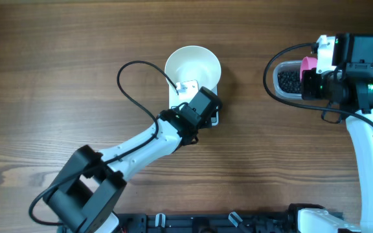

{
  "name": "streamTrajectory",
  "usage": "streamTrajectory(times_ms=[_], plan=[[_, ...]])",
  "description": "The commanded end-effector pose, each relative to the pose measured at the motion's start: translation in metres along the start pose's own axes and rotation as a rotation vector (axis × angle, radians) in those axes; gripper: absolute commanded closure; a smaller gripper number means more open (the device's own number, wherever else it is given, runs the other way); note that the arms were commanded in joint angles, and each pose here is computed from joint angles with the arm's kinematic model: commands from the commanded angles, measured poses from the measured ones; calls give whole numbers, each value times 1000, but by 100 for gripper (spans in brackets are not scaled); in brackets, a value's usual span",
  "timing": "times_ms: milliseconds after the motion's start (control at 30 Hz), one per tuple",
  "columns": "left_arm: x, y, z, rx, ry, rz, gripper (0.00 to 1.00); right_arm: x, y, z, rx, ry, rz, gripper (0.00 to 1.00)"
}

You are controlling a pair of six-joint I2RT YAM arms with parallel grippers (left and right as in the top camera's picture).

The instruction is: Scoop item into bowl and weigh 150g on scale

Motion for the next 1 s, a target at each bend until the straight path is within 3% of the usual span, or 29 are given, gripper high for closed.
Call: streamTrajectory(times_ms=[0, 967], plan=[[-3, -12, 0, -8, -14, 23, 96, 1, 8, 5, -36, -10, 16, 96], [-5, -32, -5, -13, -14, 25, 96, 1, 8, 8, -52, -11, 17, 96]])
Point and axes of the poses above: each gripper's point midway between its finger pads, its own y axis back along the fingers, its own x axis along the line the jaws close on, z = x × y, the point moved 7 cm from there along y, back along the fingers, and after that the axes turned 7 degrees about -y, right-handed, at the moved point
